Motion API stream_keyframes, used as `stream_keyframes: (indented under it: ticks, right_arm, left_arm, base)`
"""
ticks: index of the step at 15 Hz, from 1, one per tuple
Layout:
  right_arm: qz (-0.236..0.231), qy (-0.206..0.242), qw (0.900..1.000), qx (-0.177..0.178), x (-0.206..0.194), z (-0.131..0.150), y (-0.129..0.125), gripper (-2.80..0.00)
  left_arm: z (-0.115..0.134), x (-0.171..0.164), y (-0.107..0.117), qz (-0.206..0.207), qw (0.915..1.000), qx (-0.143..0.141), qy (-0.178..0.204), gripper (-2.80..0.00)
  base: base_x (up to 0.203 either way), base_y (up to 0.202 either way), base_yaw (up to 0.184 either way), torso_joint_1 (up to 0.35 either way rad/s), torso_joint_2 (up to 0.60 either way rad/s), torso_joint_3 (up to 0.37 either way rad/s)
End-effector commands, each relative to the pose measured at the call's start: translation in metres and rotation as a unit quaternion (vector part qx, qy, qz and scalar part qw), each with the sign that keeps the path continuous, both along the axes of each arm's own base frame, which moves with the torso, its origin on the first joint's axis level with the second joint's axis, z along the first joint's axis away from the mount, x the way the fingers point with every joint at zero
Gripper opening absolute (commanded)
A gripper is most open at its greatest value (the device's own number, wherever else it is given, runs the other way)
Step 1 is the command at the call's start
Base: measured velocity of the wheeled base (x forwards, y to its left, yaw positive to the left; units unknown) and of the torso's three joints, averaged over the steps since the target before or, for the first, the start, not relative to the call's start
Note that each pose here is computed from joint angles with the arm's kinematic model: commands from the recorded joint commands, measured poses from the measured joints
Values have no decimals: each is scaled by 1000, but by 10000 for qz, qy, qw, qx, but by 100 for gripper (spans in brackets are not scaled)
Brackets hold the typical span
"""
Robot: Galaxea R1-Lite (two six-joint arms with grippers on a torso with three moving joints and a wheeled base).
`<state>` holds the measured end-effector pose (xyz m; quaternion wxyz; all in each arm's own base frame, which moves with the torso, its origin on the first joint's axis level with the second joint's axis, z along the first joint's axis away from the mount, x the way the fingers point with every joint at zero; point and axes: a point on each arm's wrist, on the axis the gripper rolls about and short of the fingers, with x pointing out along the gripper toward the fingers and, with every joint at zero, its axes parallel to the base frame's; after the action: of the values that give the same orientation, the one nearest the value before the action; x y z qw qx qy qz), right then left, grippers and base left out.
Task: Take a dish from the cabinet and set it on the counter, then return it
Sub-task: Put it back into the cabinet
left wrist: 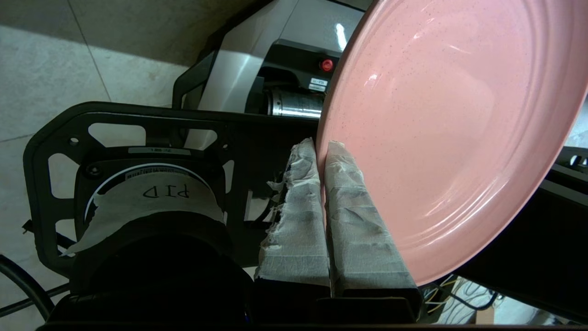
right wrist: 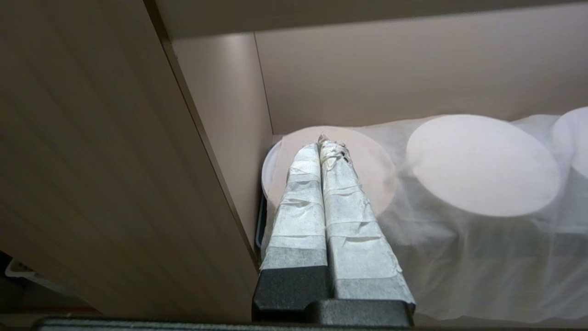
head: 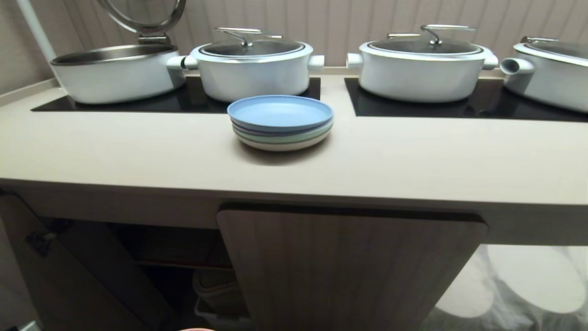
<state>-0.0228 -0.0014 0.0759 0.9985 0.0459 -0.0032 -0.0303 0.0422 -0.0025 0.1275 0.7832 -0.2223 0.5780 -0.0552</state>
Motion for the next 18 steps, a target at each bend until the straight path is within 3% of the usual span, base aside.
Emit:
stream_keyframes:
  ticks: [1,15,18]
  right_arm:
    - [-3,-5,10000,1,0,0,0,-280]
    - [-3,-4,10000,1,0,0,0,-280]
    - [-3,-5,10000,1,0,0,0,-280]
  left_arm:
    - [0,-1,0,5,10000,-14,14,-280]
    - [0,-1,0,9,10000,-28,22,-280]
    - [0,-1,0,10,10000,-32,19,-280]
  base:
    - [0,0,0,-208,496,276]
    - [0,0,0,-166,468,296]
    - [0,0,0,-45,162,115]
